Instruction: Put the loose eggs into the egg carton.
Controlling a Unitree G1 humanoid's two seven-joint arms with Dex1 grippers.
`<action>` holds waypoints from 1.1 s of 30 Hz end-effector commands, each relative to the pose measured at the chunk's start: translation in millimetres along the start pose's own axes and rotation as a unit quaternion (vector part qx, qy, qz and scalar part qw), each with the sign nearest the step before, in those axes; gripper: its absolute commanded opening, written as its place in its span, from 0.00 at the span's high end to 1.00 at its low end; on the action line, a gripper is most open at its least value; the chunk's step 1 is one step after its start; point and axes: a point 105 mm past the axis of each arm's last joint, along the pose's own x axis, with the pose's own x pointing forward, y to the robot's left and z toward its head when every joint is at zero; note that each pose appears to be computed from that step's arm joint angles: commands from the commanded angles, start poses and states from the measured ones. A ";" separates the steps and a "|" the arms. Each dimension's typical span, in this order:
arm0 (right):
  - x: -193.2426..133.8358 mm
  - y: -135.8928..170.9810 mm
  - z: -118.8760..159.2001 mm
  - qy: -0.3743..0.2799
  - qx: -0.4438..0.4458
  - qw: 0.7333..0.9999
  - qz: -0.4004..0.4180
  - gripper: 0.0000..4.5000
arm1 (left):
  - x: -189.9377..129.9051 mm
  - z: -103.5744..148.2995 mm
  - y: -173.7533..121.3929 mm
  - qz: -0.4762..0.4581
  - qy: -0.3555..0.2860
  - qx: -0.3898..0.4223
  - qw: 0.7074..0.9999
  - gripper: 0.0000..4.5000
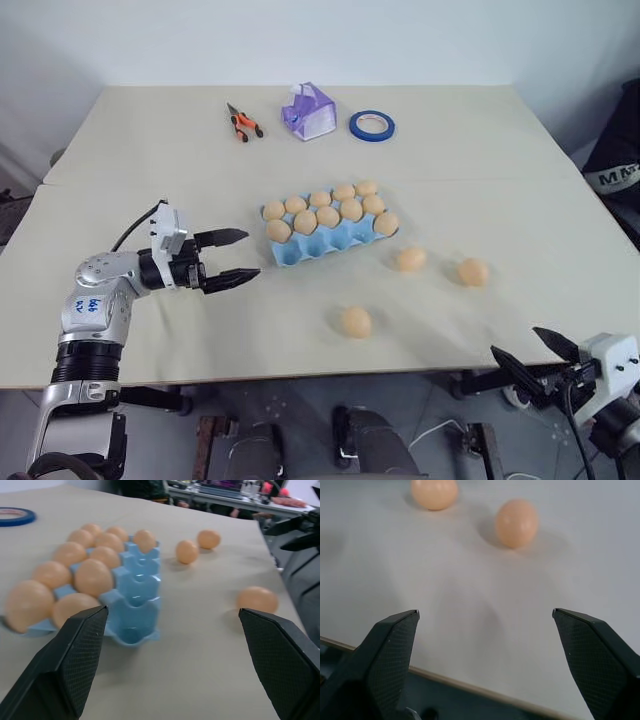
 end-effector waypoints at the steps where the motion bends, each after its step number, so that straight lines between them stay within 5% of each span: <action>1: -1.6 -2.4 18.3 -0.035 -0.022 0.999 -0.015 0.00 | -0.1 15.2 -5.4 -0.032 -0.009 0.025 0.999 0.01; 16: 112.6 -29.0 30.2 -0.059 0.013 0.994 -0.087 0.00 | -14.2 5.1 -24.4 -0.027 -0.005 0.012 1.000 0.01; 23: 134.1 -31.0 26.7 -0.038 0.000 0.996 -0.080 0.00 | -20.2 4.4 -30.0 -0.003 -0.005 0.013 1.000 0.01; 26: 132.4 -33.4 31.9 -0.049 -0.011 0.995 -0.085 0.13 | -22.5 4.6 -31.5 0.004 -0.006 0.014 1.000 0.00; 33: 124.7 -34.4 53.9 -0.073 -0.023 0.993 -0.089 0.62 | -25.9 4.9 -30.9 0.016 -0.005 0.014 1.000 0.00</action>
